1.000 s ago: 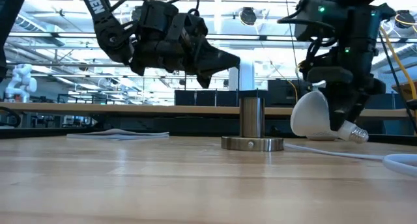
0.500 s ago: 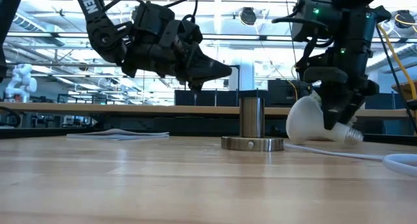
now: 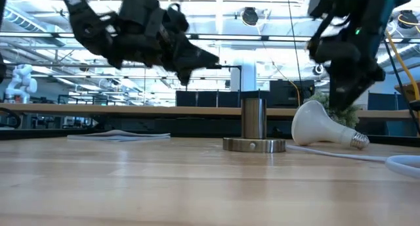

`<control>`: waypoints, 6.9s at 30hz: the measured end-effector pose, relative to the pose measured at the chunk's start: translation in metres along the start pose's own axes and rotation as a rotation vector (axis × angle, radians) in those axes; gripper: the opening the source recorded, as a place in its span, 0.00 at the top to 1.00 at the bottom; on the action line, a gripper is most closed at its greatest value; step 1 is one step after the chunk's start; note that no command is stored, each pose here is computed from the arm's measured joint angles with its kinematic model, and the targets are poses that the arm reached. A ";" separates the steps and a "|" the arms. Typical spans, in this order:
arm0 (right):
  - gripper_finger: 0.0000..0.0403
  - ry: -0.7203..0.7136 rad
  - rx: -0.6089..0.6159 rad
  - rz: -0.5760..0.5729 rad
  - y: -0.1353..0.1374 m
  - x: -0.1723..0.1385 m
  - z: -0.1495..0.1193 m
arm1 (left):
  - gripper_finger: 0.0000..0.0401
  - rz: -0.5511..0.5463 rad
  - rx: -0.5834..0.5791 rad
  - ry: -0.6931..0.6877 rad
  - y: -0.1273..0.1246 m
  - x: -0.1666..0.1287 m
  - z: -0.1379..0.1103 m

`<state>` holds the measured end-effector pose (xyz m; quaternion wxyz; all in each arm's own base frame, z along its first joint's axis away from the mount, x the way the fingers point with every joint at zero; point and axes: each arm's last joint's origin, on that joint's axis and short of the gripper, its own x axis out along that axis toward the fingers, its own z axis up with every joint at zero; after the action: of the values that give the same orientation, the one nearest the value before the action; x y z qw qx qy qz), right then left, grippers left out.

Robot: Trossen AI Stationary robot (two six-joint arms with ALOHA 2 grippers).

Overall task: Screw lightbulb
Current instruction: Return to home position

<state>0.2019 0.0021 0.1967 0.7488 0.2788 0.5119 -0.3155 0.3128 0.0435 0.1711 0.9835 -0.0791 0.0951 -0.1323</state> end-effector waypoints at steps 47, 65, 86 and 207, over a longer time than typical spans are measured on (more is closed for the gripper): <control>1.00 -0.661 -0.256 0.425 -0.001 -0.049 -0.065 | 1.00 0.267 0.022 -0.238 -0.095 -0.191 -0.053; 1.00 -0.678 -0.265 0.431 -0.001 -0.051 -0.064 | 1.00 0.522 0.092 -0.239 -0.088 -0.191 -0.053; 1.00 -0.709 -0.406 0.374 -0.002 -0.050 -0.062 | 1.00 0.690 0.103 -0.215 -0.083 -0.192 -0.054; 1.00 -1.075 -0.564 0.794 -0.079 -0.003 -0.073 | 1.00 0.688 0.104 -0.216 -0.083 -0.192 -0.053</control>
<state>0.0983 0.0060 0.1688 0.9984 0.0464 -0.0050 0.0308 0.0998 0.0100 0.1663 0.9775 -0.0060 0.0048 0.2107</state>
